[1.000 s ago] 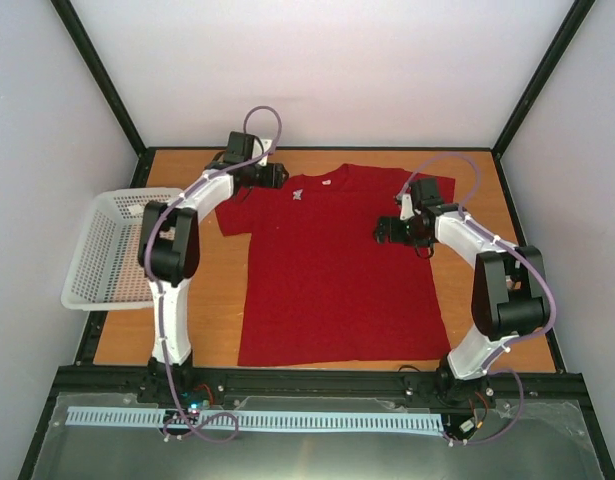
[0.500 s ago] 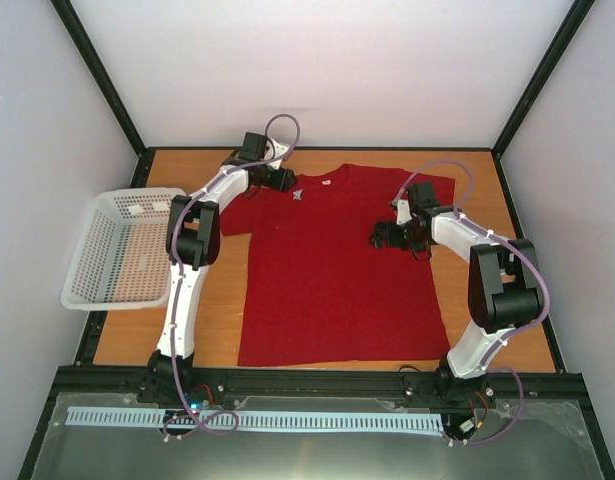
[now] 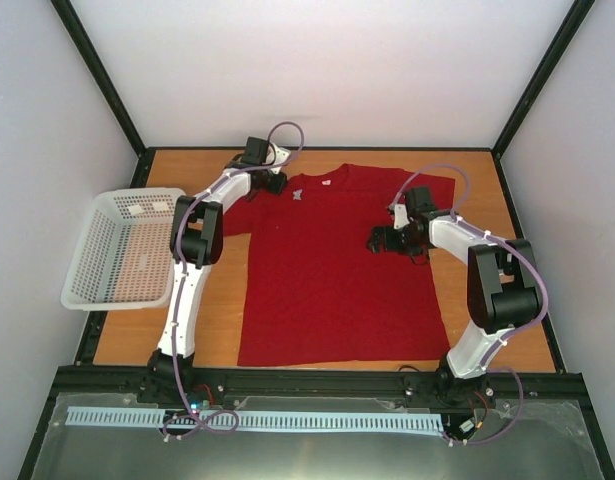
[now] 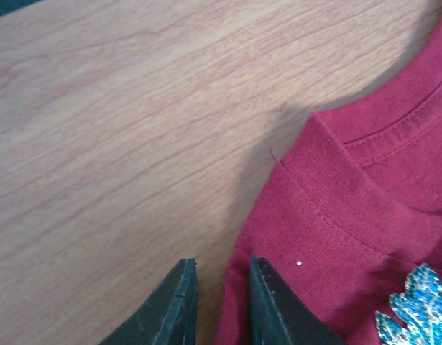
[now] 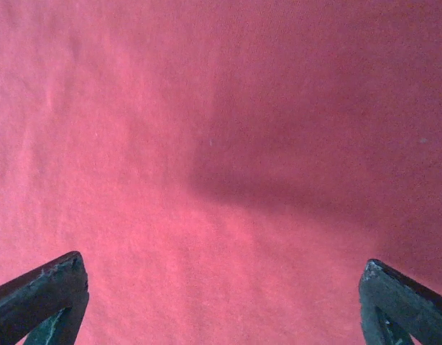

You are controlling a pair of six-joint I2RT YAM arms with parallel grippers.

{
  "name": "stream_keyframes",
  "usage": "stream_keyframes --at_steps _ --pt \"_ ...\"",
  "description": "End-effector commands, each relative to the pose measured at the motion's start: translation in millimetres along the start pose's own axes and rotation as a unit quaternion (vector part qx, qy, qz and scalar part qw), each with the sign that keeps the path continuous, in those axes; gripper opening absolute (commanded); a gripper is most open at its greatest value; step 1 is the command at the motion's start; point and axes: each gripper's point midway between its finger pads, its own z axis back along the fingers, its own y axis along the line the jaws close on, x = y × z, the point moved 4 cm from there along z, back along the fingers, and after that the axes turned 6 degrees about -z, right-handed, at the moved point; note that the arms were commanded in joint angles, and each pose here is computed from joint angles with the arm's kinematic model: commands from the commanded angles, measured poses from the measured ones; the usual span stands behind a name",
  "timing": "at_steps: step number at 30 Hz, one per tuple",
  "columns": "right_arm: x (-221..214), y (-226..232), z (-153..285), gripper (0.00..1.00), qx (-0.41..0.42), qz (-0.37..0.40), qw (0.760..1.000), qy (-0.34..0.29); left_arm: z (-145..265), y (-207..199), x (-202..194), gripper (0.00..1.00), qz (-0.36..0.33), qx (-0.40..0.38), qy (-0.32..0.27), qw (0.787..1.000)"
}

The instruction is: Pin the brooch onto the clothing

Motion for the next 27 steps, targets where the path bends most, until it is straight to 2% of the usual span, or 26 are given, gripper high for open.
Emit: stream_keyframes --at_steps 1,5,6,8,9,15,22,27 --pt "-16 -1 -12 1.0 0.001 -0.003 1.0 0.023 -5 16 11 0.21 -0.028 0.037 -0.021 0.999" --pt "-23 -3 -16 1.0 -0.004 -0.005 0.999 0.034 -6 16 16 0.14 -0.032 0.037 -0.035 0.998" --pt "-25 -3 -17 1.0 -0.005 -0.006 0.999 0.037 -6 15 17 0.16 -0.032 0.033 -0.037 0.998" --pt "-27 -2 -18 1.0 -0.003 -0.006 0.999 0.04 -4 12 20 0.32 -0.03 0.02 -0.039 0.999" --pt "-27 -1 -18 1.0 -0.003 -0.006 0.999 0.04 -2 11 21 0.36 -0.028 0.015 -0.041 0.999" --pt "-29 3 -22 1.0 -0.003 -0.002 0.999 0.045 -11 3 10 0.39 -0.017 -0.008 -0.032 0.999" --pt "-29 2 -15 1.0 -0.016 0.004 0.999 0.041 -22 -6 -10 0.36 -0.04 0.013 0.0 0.999" --pt "-35 -3 -18 1.0 -0.03 0.007 0.999 0.044 -26 3 -15 0.16 -0.052 0.047 0.011 0.998"
